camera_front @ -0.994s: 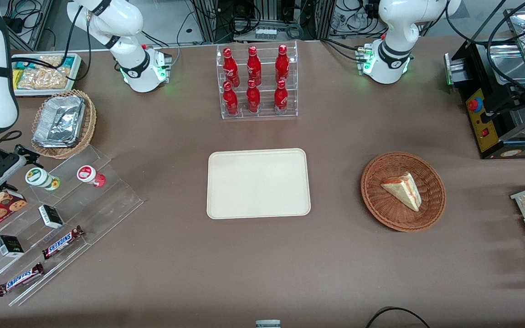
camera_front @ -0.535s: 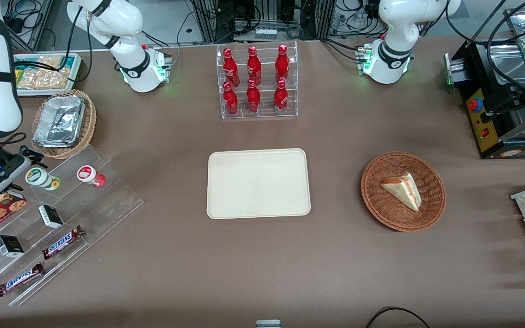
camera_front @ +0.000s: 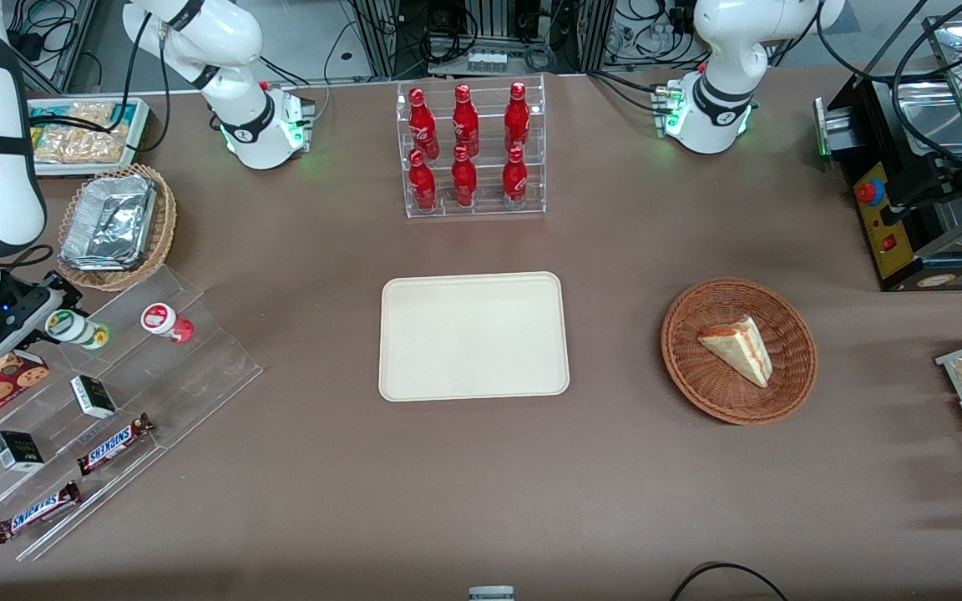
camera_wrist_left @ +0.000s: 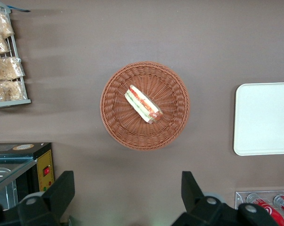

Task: Place green gum on tray
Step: 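Lower the open right gripper around the green-and-white gum canister and close, then lift the gum canister with the right gripper and carry it over the cream tray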

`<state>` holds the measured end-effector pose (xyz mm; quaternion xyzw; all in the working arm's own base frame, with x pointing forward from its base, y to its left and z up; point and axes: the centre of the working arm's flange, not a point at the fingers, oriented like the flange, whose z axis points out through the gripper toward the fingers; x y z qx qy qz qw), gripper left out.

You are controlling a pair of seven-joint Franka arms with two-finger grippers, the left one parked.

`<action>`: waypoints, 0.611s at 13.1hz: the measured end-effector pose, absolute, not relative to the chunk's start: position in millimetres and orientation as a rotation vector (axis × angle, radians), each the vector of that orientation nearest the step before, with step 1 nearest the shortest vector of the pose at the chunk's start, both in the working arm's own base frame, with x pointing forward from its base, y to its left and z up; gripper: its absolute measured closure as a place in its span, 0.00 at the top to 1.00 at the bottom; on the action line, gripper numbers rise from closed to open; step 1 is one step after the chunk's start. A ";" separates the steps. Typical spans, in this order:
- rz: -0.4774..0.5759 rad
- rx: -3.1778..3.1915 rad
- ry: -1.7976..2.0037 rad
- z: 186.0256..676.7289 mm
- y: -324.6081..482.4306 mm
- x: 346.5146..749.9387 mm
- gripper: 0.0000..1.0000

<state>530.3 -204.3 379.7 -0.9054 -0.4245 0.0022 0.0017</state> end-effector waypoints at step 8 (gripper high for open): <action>0.081 -2.848 -1.221 420.7 -164.4 545.6 0.59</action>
